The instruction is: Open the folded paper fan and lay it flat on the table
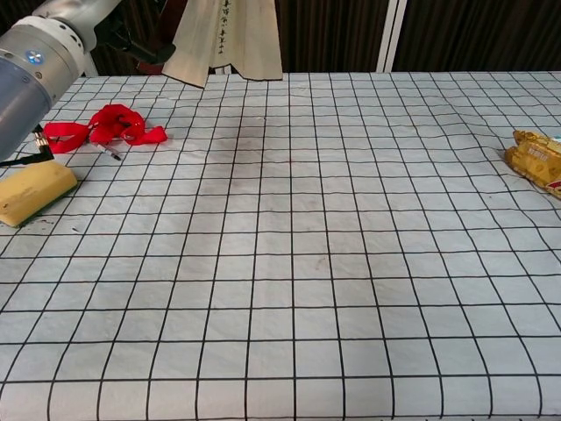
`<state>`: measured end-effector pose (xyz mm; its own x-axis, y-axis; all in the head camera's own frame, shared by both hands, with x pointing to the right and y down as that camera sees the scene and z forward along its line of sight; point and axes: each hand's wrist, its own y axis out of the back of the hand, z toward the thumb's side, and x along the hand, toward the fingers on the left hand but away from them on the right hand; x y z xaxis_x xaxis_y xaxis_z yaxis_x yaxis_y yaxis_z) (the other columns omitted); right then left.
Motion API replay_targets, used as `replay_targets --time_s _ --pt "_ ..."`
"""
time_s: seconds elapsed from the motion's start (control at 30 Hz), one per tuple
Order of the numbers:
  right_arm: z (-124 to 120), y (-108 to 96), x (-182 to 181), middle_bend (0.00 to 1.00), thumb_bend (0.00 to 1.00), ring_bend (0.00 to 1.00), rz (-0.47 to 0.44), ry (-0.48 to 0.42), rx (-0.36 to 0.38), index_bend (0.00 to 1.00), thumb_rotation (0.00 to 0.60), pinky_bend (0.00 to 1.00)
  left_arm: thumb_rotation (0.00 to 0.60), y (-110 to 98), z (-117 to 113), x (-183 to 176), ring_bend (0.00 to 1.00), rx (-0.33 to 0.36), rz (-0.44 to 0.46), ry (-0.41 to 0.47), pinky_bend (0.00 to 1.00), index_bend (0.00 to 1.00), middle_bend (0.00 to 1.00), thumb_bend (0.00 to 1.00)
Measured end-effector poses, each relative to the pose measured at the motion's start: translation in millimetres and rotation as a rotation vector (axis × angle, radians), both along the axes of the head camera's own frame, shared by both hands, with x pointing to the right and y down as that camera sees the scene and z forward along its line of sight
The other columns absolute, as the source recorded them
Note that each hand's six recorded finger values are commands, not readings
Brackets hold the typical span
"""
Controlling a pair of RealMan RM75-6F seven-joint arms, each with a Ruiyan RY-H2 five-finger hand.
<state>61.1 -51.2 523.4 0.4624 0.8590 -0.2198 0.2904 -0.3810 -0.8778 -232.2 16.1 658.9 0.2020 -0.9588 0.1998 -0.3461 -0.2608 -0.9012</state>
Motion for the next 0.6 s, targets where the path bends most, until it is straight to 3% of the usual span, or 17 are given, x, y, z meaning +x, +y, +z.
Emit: replay_targets --time_s 0.3,0.6 --pt "13.8 -1.3 44.8 0.91 0.49 0.97 0.046 0.074 0.015 0.82 0.6 0.73 0.6 -8.6 -13.4 -12.1 0.0 0.027 -0.008 -0.014 0.0 0.6 0.16 0.38" --pt "27.0 6.3 89.1 0.91 0.49 0.97 0.035 0.208 0.081 0.82 0.6 0.73 0.6 -12.9 -19.8 -9.2 0.0 0.046 0.014 -0.038 0.0 0.61 0.16 0.38"
